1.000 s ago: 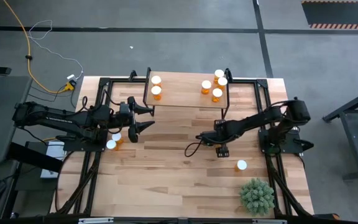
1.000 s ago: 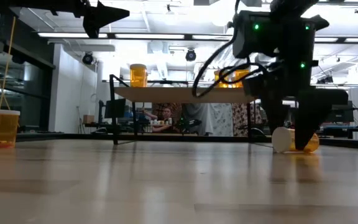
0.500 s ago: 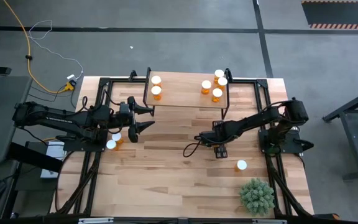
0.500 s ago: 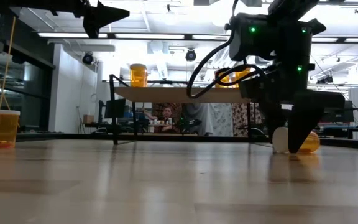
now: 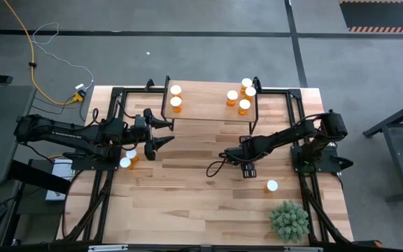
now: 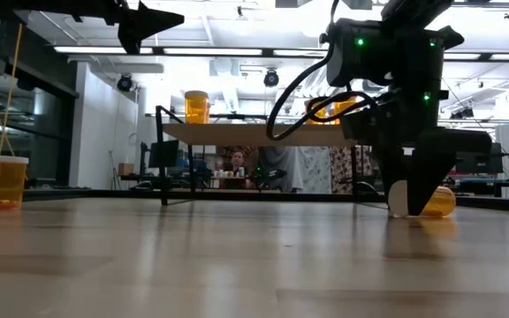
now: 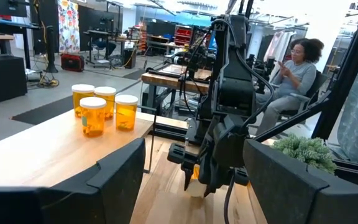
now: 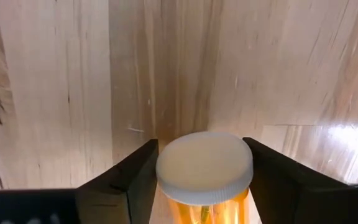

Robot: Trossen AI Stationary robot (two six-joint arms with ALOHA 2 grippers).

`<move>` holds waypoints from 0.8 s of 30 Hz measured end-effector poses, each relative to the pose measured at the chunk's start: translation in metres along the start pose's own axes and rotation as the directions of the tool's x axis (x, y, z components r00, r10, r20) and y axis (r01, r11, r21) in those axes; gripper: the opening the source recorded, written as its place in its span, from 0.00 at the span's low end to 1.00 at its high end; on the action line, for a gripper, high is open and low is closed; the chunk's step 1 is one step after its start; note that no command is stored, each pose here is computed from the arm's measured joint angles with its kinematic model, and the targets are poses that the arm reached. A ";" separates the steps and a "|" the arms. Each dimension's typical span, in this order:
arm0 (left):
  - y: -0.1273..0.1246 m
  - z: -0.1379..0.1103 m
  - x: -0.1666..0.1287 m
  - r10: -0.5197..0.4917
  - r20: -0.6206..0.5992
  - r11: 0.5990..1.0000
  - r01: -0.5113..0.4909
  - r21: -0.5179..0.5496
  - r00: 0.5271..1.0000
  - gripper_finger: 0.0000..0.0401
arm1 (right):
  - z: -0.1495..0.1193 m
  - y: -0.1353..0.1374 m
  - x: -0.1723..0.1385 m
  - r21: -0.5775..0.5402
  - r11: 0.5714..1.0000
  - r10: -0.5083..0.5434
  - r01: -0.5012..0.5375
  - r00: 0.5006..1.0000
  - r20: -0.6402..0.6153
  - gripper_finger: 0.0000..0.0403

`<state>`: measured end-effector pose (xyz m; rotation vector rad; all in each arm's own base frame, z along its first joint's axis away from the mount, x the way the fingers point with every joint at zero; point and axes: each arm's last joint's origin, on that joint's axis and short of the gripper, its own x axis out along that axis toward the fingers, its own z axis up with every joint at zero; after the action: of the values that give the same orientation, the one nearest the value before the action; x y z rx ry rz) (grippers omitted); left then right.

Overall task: Pick and place medicine bottles onto shelf by color
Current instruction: Put the yellow pill bottle on the shelf

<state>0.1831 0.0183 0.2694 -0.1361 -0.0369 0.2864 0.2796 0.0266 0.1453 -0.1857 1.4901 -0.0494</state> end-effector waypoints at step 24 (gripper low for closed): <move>0.000 0.000 0.000 -0.002 -0.005 1.000 0.002 -0.002 1.000 0.65 | 0.052 -0.014 -0.104 0.075 0.994 -0.104 0.078 0.488 0.866 0.51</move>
<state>0.1831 0.0182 0.2689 -0.1383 -0.0319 0.2836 0.3243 0.0328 0.2540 -0.2233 0.4272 -0.0486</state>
